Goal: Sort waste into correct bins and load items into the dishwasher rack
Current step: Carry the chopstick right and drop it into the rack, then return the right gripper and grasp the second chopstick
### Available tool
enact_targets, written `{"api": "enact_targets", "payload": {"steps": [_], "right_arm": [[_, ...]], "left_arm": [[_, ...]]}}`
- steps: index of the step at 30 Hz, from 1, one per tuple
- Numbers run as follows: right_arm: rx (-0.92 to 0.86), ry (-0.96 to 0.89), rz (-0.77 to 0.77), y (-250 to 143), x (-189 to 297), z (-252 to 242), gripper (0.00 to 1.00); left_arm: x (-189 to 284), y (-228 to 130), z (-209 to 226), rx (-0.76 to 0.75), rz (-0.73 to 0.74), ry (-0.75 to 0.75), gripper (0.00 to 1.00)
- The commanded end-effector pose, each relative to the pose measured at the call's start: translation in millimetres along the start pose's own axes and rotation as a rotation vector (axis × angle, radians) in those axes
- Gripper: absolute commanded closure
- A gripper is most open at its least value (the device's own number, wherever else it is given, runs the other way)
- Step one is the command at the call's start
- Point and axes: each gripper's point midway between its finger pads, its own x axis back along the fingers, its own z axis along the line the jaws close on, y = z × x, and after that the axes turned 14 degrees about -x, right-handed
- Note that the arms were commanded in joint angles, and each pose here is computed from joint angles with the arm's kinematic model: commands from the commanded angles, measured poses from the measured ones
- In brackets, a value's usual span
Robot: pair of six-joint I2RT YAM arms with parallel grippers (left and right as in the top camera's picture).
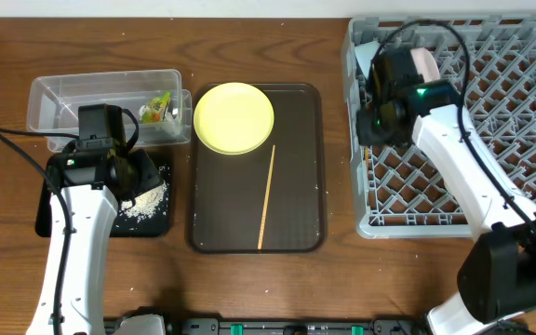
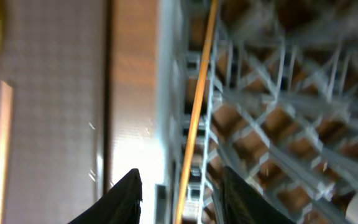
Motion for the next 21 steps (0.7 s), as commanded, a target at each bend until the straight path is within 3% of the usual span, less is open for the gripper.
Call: {"api": "enact_targets", "payload": {"steps": [1, 5, 9, 21], "right_arm": [[0.057, 0.164, -0.091, 14.6, 31.8, 48.6, 0.6], [0.12, 0.264, -0.077, -0.3, 32.7, 90.6, 0.58], [0.118, 0.246, -0.032, -24.3, 19.3, 115.8, 0.5], [0.216, 0.168, 0.195, -127.5, -52.5, 176.6, 0.46]], "left_arm": [[2.7, 2.2, 1.9, 0.005, -0.01, 0.007, 0.42], [2.7, 2.1, 1.9, 0.005, -0.01, 0.007, 0.42], [2.7, 2.2, 1.9, 0.005, -0.01, 0.007, 0.42], [2.7, 2.1, 1.9, 0.005, -0.01, 0.007, 0.42]]}}
